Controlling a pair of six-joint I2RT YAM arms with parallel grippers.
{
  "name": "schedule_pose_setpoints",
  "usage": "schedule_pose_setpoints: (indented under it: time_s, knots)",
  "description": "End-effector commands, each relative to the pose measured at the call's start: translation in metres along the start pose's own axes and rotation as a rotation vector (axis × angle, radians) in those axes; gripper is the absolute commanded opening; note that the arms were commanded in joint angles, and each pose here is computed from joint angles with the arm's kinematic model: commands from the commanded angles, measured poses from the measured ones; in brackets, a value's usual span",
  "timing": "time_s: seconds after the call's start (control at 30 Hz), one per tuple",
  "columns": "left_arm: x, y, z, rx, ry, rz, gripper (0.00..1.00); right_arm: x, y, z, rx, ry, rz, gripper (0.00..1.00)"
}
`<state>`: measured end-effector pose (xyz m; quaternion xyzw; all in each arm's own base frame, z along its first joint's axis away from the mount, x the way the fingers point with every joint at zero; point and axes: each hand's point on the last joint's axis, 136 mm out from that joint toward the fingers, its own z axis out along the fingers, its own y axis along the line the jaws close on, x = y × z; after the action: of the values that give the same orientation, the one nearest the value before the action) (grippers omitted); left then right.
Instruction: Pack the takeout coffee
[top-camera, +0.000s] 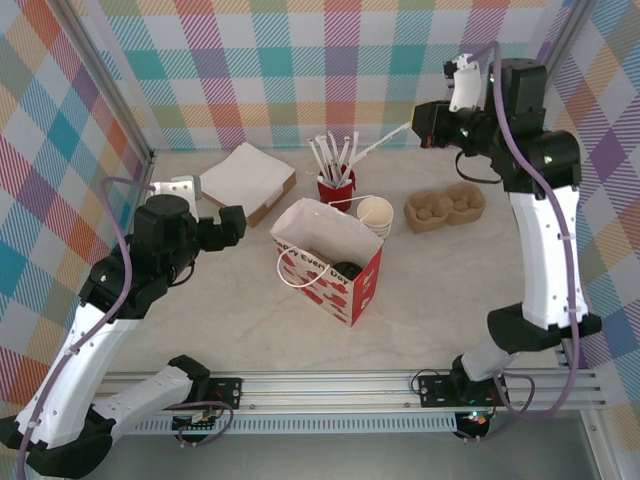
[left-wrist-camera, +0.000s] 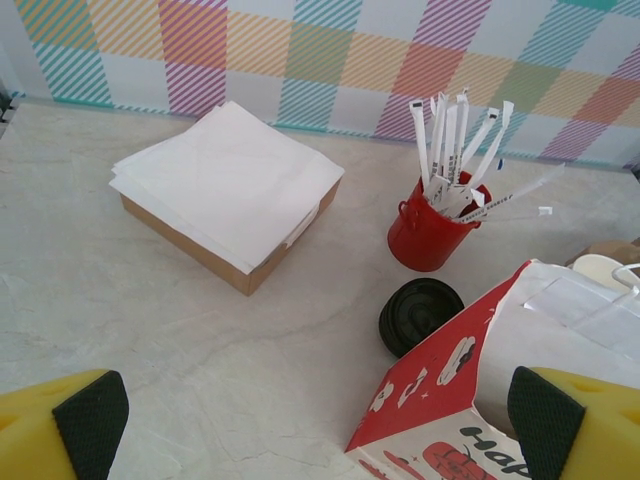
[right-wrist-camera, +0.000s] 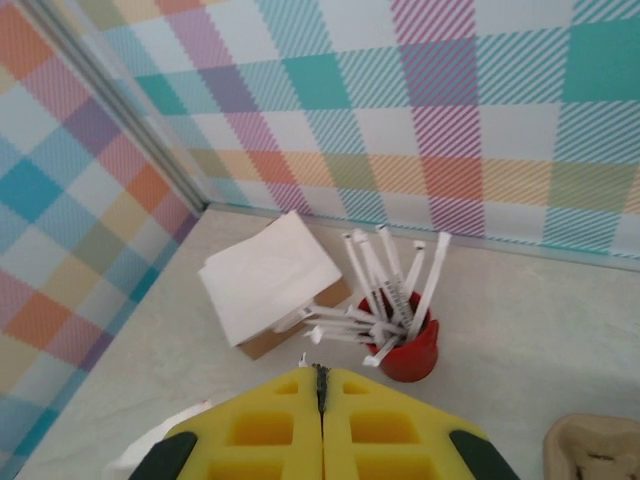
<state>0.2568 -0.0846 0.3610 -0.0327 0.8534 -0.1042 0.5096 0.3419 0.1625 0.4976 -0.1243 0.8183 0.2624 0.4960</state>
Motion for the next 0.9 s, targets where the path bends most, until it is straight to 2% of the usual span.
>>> schedule_pose_setpoints:
  time_s: [0.0, 0.13, 0.2, 0.37, 0.6, 0.73, 0.87]
  knots:
    - [-0.001, 0.004, -0.003, -0.012, -0.023, -0.026, 0.99, 0.024, 0.029, -0.001, -0.129, 0.076, 0.017, 0.06]
    - [-0.002, 0.004, -0.004, -0.011, -0.027, -0.027, 0.99, 0.057, 0.052, 0.009, -0.191, 0.169, -0.004, 0.06]
    - [-0.003, 0.005, -0.005, -0.012, -0.03, -0.028, 0.99, 0.071, 0.057, 0.018, -0.173, 0.205, -0.029, 0.06]
    - [-0.002, 0.005, -0.004, -0.014, -0.029, -0.028, 0.99, 0.097, 0.068, 0.052, -0.162, 0.28, -0.068, 0.07]
    - [-0.003, 0.006, -0.004, -0.021, -0.029, -0.027, 1.0, 0.136, 0.095, 0.103, -0.238, 0.415, -0.081, 0.11]
    - [-0.003, 0.005, -0.001, -0.021, -0.023, -0.025, 1.0, 0.152, 0.114, 0.118, -0.318, 0.483, -0.072, 0.22]
    - [-0.003, 0.004, 0.001, -0.025, -0.018, -0.026, 1.0, 0.144, 0.107, 0.117, -0.272, 0.466, -0.104, 0.35]
